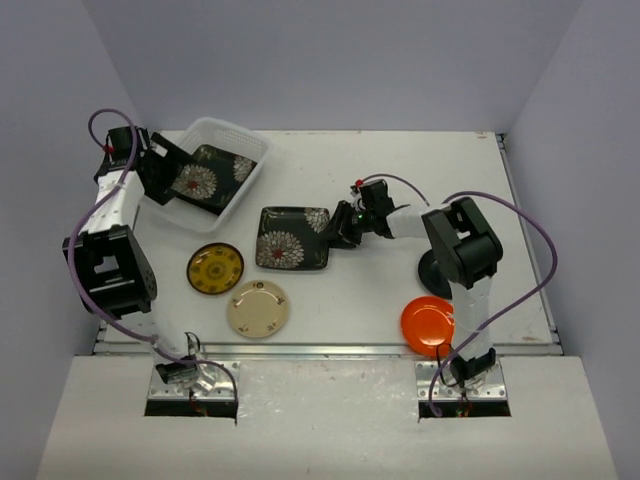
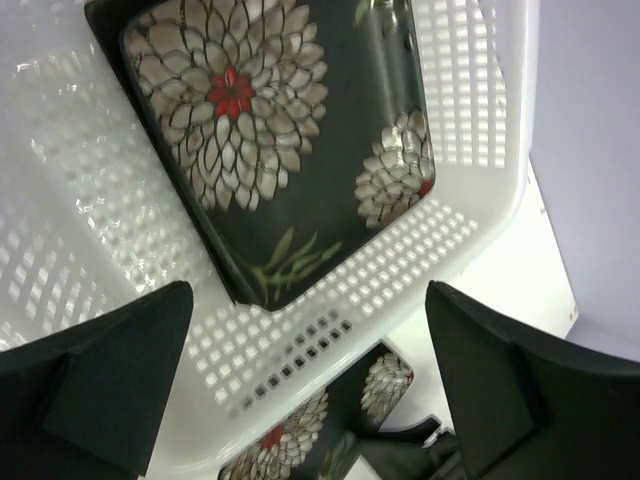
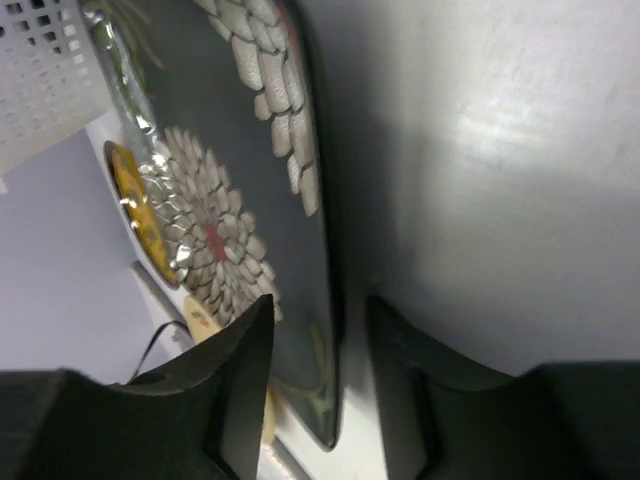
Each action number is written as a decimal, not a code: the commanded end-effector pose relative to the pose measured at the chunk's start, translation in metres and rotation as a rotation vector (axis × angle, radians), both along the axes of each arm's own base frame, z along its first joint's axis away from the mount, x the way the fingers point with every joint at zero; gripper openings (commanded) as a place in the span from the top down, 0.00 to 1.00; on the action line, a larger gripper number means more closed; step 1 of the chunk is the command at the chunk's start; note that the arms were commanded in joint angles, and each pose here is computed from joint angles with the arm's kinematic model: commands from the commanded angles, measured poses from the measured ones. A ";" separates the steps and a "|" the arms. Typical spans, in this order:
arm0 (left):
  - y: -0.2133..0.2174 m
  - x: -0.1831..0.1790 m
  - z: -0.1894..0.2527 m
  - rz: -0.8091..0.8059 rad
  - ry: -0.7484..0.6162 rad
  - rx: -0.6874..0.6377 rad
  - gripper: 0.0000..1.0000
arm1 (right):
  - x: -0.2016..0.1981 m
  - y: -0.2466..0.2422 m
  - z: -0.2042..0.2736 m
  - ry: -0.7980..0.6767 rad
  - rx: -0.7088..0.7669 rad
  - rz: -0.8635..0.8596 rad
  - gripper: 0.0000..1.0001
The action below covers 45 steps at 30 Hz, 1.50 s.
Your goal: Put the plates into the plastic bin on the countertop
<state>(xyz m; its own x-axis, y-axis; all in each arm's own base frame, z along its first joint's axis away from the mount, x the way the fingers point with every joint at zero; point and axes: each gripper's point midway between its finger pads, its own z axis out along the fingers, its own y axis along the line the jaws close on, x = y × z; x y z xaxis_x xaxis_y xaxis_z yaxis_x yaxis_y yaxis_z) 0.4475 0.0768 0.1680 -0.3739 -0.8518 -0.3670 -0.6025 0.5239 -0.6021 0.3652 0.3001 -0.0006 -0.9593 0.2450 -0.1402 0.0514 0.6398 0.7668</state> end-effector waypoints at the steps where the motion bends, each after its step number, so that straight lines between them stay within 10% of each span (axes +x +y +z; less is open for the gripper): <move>1: -0.037 -0.037 0.112 -0.155 -0.380 0.102 0.00 | 0.002 -0.005 -0.037 0.005 -0.050 -0.006 0.75; 4: -0.073 -0.072 0.136 -0.283 -0.533 0.127 0.00 | -0.002 -0.005 -0.034 -0.004 -0.023 -0.010 1.00; 13: -0.222 -0.121 0.072 -0.834 -0.490 0.088 0.00 | -0.028 -0.065 0.067 -0.240 0.034 -0.107 1.00; 28: -0.306 -0.155 0.023 -1.146 -0.516 -0.157 0.08 | -0.117 -0.087 0.184 -0.446 0.332 0.248 1.00; 32: -0.311 -0.157 0.008 -1.158 -0.470 -0.175 0.28 | -0.121 -0.083 0.204 -0.466 0.407 0.278 1.00; 36: -0.315 -0.160 0.013 -1.174 -0.480 -0.192 0.94 | -0.118 -0.082 0.205 -0.461 0.409 0.266 1.00; 39: -0.317 -0.159 0.024 -1.172 -0.497 -0.205 1.00 | -0.114 -0.082 0.201 -0.445 0.406 0.244 0.99; 41: -0.316 -0.153 0.032 -1.136 -0.504 -0.198 1.00 | -0.111 -0.083 0.198 -0.438 0.398 0.227 0.72; 44: -0.298 -0.126 0.050 -0.968 -0.491 -0.134 1.00 | -0.105 -0.089 0.188 -0.420 0.359 0.175 0.04; 45: -0.281 -0.114 0.056 -0.888 -0.467 -0.127 1.00 | -0.102 -0.096 0.180 -0.415 0.326 0.150 0.01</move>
